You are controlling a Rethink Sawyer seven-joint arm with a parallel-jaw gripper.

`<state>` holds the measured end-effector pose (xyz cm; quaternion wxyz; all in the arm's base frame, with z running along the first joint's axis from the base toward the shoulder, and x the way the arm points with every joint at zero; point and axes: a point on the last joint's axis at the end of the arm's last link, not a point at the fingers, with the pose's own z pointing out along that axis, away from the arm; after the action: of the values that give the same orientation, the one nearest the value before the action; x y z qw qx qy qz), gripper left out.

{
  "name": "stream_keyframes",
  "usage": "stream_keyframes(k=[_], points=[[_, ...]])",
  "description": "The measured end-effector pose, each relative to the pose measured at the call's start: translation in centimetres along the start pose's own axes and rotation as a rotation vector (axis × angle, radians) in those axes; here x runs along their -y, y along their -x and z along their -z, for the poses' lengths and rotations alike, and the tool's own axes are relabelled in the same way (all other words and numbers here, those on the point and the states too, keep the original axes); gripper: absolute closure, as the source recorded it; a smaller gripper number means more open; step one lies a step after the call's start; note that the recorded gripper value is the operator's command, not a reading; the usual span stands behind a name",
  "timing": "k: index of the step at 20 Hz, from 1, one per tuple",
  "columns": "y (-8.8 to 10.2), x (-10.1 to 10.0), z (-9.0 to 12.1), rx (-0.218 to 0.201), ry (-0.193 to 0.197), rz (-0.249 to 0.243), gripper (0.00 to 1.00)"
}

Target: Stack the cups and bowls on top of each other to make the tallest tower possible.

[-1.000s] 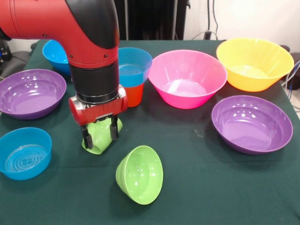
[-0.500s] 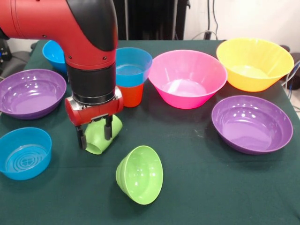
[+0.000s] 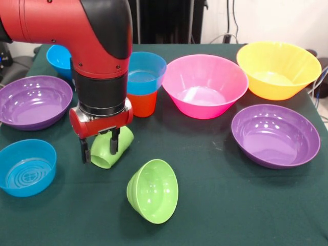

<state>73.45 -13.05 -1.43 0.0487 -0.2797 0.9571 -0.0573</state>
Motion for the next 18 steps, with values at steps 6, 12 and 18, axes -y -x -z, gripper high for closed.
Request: stream_keyframes(k=[6,12,18], points=[[-0.9,0.4,-0.2,-0.017,-0.008,-0.003,0.00],[-1.9,1.1,-0.1,-0.039,-0.022,-0.006,0.00],[-3.0,1.8,0.5,-0.086,-0.037,-0.005,0.00]])
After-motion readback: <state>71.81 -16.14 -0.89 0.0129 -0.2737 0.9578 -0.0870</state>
